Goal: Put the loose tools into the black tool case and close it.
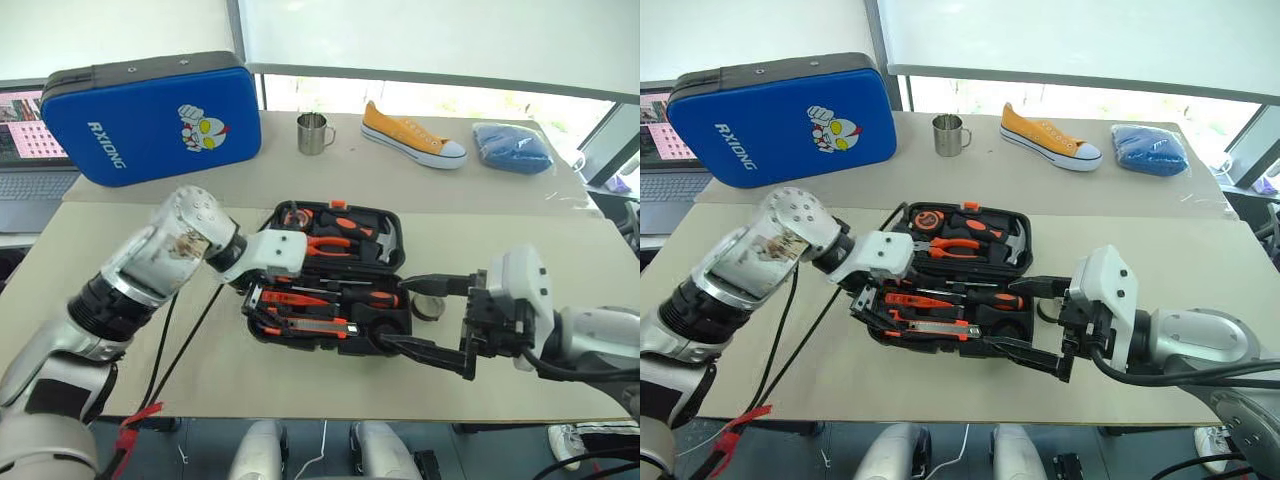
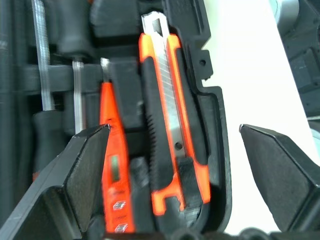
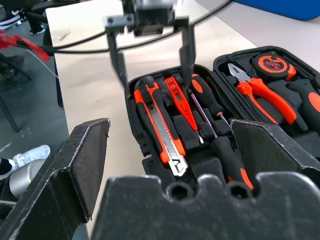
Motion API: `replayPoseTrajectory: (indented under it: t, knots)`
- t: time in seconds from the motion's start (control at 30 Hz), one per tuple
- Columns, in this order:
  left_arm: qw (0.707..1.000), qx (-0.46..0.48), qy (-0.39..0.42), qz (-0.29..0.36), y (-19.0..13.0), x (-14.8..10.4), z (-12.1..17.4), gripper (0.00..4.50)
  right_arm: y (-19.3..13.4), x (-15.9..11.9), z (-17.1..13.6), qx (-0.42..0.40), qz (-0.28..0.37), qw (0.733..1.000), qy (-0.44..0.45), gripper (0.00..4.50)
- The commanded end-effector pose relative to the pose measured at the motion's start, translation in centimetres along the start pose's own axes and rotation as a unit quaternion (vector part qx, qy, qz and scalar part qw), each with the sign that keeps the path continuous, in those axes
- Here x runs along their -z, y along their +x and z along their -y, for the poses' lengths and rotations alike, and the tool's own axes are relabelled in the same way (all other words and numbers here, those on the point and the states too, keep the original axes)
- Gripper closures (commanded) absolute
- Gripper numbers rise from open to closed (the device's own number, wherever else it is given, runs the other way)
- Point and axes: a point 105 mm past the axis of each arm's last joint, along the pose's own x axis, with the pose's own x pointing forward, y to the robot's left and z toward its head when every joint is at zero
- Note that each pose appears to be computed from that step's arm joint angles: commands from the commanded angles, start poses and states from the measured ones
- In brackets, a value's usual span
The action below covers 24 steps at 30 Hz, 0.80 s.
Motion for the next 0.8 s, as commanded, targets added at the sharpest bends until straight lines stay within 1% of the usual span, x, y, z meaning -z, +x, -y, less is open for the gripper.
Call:
replayPoseTrajectory:
  t: [0.03,0.1,0.13,0.2,0.23,0.27,0.3,0.33,0.5,0.63,0.8]
  knots:
    - [1.0,-0.01,0.01,0.005,0.2,0.4,-0.3,1.07,0.0,-0.8,0.2,0.004,0.012,1.0,-0.018,0.0]
    - [1.0,-0.009,0.012,0.001,0.5,0.8,-0.3,1.83,0.0,-0.9,0.2,0.003,0.012,1.0,-0.018,0.0]
    - [1.0,-0.009,0.012,-0.002,0.6,1.0,-0.4,2.12,0.0,-0.9,0.2,0.003,0.012,1.0,-0.018,0.0]
    - [1.0,-0.008,0.015,-0.009,0.7,1.4,-0.4,2.95,0.0,-0.9,0.3,0.003,0.011,1.0,-0.018,0.0]
    - [1.0,-0.007,0.018,-0.013,0.7,1.6,-0.3,3.23,0.0,-0.9,0.3,0.003,0.011,1.0,-0.018,0.0]
    - [1.0,-0.006,0.021,-0.016,0.7,1.7,-0.3,3.74,0.0,-0.9,0.3,0.003,0.011,1.0,-0.017,0.0]
    - [1.0,-0.003,0.022,-0.017,0.8,1.8,-0.2,4.01,-0.1,-0.9,0.2,0.003,0.01,1.0,-0.017,0.0]
    - [1.0,-0.002,0.021,-0.017,0.9,1.8,-0.1,4.43,-0.1,-0.8,0.2,0.003,0.01,1.0,-0.016,0.0]
    - [0.999,0.018,0.025,-0.02,1.0,1.9,0.6,4.48,-0.1,-0.7,0.1,0.001,0.009,1.0,-0.014,0.0]
    - [0.998,0.032,0.032,-0.037,0.8,2.3,1.1,4.48,-0.1,-0.7,0.1,-0.003,0.006,1.0,-0.013,0.0]
    - [0.997,0.001,0.045,-0.061,1.9,3.1,0.2,4.48,-0.1,-0.6,-0.1,-0.006,0.004,1.0,-0.015,0.0]
